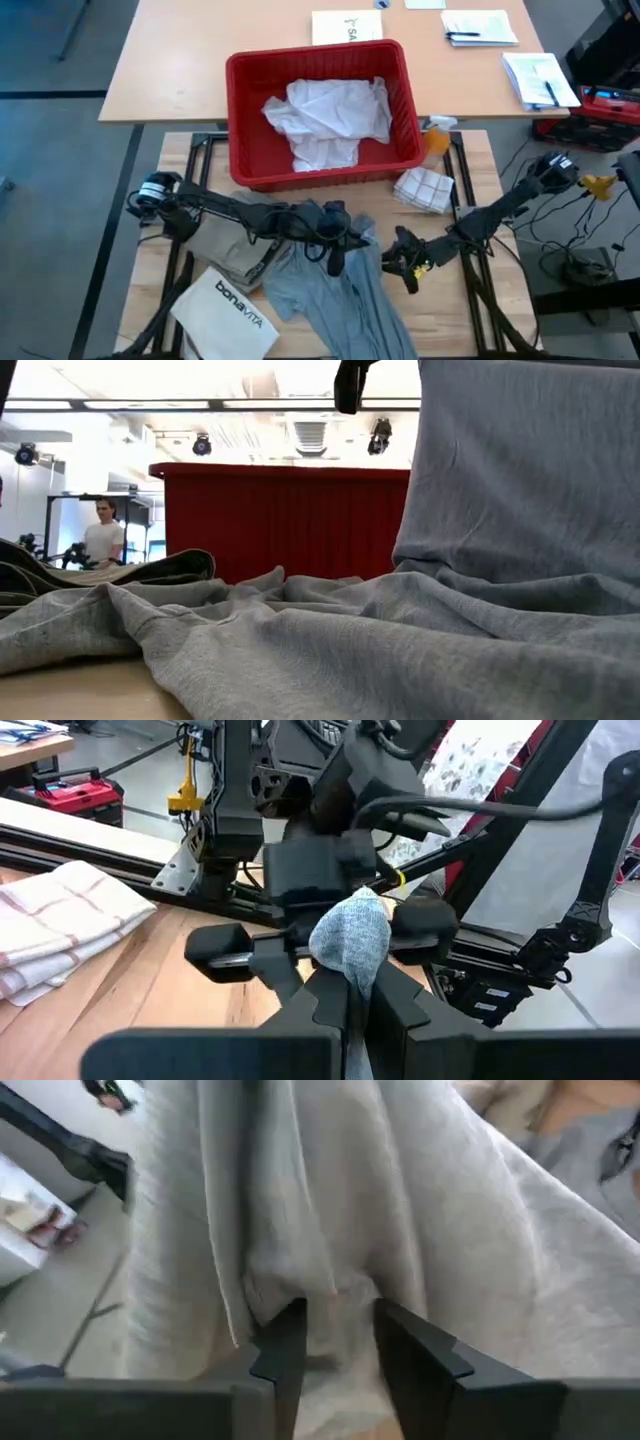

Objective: Fold laundry
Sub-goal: Fold the gray shirt

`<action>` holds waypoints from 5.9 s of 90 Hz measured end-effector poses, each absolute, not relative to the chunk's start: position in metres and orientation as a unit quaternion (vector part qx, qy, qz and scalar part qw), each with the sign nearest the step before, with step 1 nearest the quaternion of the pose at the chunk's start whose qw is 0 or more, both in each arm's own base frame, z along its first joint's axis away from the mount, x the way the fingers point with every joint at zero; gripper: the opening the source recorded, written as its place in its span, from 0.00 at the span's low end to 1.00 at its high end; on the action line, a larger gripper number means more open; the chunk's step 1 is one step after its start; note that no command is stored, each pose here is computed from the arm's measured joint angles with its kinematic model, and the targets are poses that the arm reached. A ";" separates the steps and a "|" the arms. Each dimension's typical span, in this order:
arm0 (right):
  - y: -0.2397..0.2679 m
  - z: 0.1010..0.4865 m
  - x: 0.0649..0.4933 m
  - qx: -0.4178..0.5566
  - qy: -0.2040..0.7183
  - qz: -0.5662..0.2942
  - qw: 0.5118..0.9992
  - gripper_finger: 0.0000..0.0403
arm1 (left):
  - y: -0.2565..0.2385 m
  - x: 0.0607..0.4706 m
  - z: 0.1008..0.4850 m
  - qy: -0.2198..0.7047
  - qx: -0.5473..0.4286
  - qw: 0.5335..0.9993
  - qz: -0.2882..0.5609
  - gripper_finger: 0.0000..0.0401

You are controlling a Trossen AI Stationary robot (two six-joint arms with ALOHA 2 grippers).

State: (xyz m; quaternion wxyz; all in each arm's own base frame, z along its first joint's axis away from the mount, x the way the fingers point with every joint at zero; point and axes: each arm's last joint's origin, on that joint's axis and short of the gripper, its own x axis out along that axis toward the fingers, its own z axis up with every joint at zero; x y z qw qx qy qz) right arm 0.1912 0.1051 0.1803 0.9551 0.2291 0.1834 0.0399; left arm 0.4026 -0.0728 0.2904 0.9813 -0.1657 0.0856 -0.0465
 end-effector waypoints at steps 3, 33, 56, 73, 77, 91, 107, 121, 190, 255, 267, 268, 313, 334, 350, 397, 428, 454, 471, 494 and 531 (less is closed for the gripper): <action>0.105 0.180 0.191 0.229 0.184 0.039 0.955 0.31 | -0.073 0.403 0.290 0.086 -0.166 0.981 -0.046 0.00; 0.104 0.184 0.189 0.220 0.177 0.039 0.958 0.15 | -0.073 0.403 0.290 0.088 -0.165 0.981 -0.046 0.00; 0.095 0.206 0.170 0.233 0.155 0.023 0.960 0.00 | -0.073 0.402 0.290 0.089 -0.165 0.981 -0.046 0.00; 0.085 0.223 0.153 0.236 0.150 0.031 0.960 0.00 | -0.073 0.402 0.290 0.089 -0.165 0.981 -0.046 0.00; 0.085 0.222 0.152 0.235 0.152 0.034 0.959 0.00 | -0.073 0.402 0.290 0.089 -0.165 0.981 -0.046 0.00; 0.086 0.217 0.155 0.205 0.161 0.025 0.965 0.09 | -0.072 0.403 0.290 0.088 -0.165 0.981 -0.044 0.00; 0.080 0.213 0.172 0.211 0.156 0.025 0.965 0.32 | -0.070 0.403 0.290 0.089 -0.165 0.981 -0.042 0.00; 0.078 0.210 0.181 0.218 0.157 0.043 0.962 0.46 | -0.070 0.403 0.289 0.091 -0.165 0.981 -0.042 0.00; 0.088 0.196 0.194 0.215 0.203 0.134 0.946 0.03 | -0.069 0.403 0.288 0.096 -0.165 0.981 -0.039 0.00; 0.090 0.189 0.185 0.238 0.247 0.090 0.935 0.00 | -0.065 0.404 0.288 0.095 -0.163 0.982 -0.032 0.00; 0.081 0.201 0.165 0.243 0.285 0.058 0.925 0.00 | -0.064 0.404 0.288 0.095 -0.163 0.982 -0.031 0.00; 0.080 0.203 0.163 0.243 0.288 0.055 0.925 0.00 | -0.064 0.404 0.288 0.095 -0.163 0.982 -0.031 0.00; 0.052 0.246 0.125 0.240 0.318 -0.109 0.911 0.00 | -0.063 0.404 0.288 0.094 -0.150 0.984 -0.030 0.00; 0.067 0.244 0.138 0.247 0.328 -0.045 0.910 0.00 | -0.060 0.404 0.288 0.094 -0.150 0.984 -0.027 0.00; 0.091 0.233 0.142 0.219 0.279 0.025 0.935 0.09 | -0.058 0.405 0.288 0.095 -0.150 0.984 -0.024 0.00; 0.114 0.182 0.173 0.147 0.288 -0.072 0.944 0.82 | -0.058 0.405 0.288 0.096 -0.152 0.983 -0.024 0.00; 0.113 0.176 0.184 0.160 0.276 -0.088 0.944 0.41 | -0.058 0.405 0.288 0.096 -0.152 0.983 -0.024 0.00; 0.107 0.199 0.171 0.143 0.258 -0.044 0.954 0.02 | -0.058 0.405 0.287 0.098 -0.152 0.983 -0.024 0.00; 0.091 0.197 0.148 0.137 0.334 -0.061 0.931 0.01 | -0.058 0.405 0.287 0.098 -0.152 0.983 -0.024 0.00; 0.074 0.207 0.127 0.136 0.338 -0.074 0.929 0.00 | -0.059 0.407 0.283 0.102 -0.148 0.983 -0.039 0.00; 0.057 0.202 0.128 0.085 0.362 -0.126 0.920 0.00 | -0.061 0.432 0.245 0.082 -0.161 0.983 -0.042 0.00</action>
